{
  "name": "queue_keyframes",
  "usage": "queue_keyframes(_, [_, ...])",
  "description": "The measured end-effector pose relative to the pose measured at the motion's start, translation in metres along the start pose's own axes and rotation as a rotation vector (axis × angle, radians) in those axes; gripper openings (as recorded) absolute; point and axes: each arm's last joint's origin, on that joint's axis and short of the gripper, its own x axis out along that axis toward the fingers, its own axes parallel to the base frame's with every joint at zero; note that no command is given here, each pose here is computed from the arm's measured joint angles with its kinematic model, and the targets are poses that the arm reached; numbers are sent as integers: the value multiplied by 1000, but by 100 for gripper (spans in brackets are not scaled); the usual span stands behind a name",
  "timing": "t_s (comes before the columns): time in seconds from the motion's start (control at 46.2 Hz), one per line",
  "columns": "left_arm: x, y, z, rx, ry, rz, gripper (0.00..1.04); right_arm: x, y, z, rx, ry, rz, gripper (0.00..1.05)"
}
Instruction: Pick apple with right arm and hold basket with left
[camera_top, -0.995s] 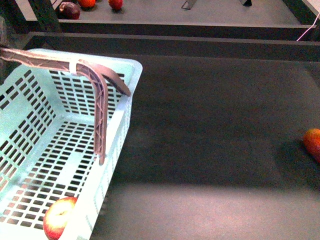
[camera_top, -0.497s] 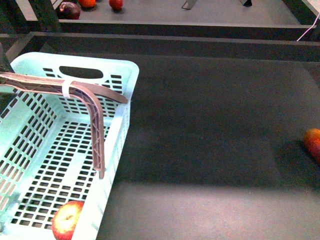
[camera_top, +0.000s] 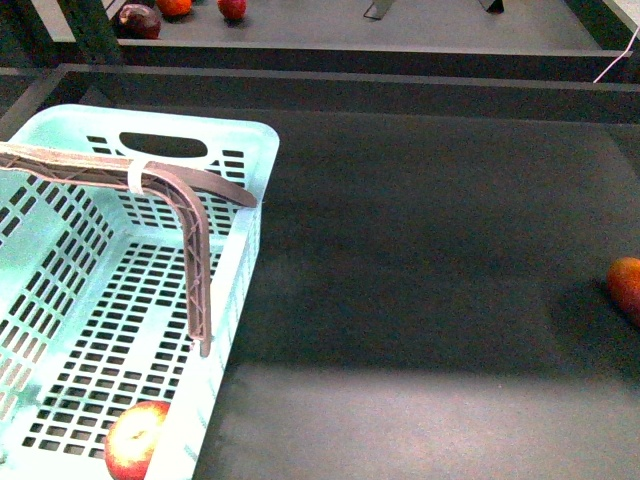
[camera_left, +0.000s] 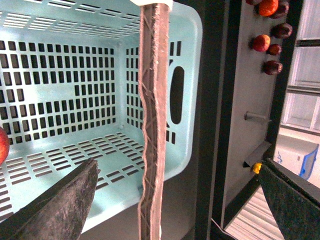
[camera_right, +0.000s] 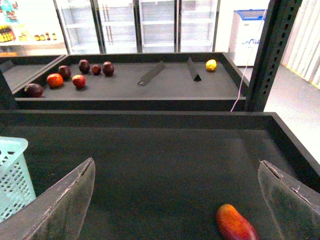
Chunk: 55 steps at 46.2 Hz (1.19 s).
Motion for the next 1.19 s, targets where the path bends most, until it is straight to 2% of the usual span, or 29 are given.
queue_keyframes(0.195, [-19, -7, -5, 60, 23, -67, 97, 0, 0, 0, 0, 0, 0, 96])
queue_keyframes(0.238, [-16, -5, -5, 153, 11, -200, 90, 0, 0, 0, 0, 0, 0, 96])
queue_keyframes(0.303, [-14, 7, -1, 432, -74, -430, 78, 0, 0, 0, 0, 0, 0, 96])
queue_keyframes(0.368, [-18, 18, 3, 720, -204, -549, 68, 0, 0, 0, 0, 0, 0, 96])
queue_keyframes(0.454, [-27, 27, 9, 1042, -380, -607, 51, 0, 0, 0, 0, 0, 0, 96])
queue_keyframes(0.562, [-29, 41, 14, 1253, -459, -578, 32, 0, 0, 0, 0, 0, 0, 96])
queue_keyframes(0.67, [-31, 54, 17, 1331, -478, -562, 14, 0, 0, 0, 0, 0, 0, 96])
queue_keyframes(0.714, [-33, 60, 19, 1350, -489, -556, 3, 0, 0, 0, 0, 0, 0, 96])
queue_keyframes(0.887, [-37, 76, 30, 1369, -500, -547, 3, 0, 0, 0, 0, 0, 0, 96])
queue_keyframes(1.19, [-44, 96, 29, 1374, -503, -554, 3, 0, 0, 0, 0, 0, 0, 96])
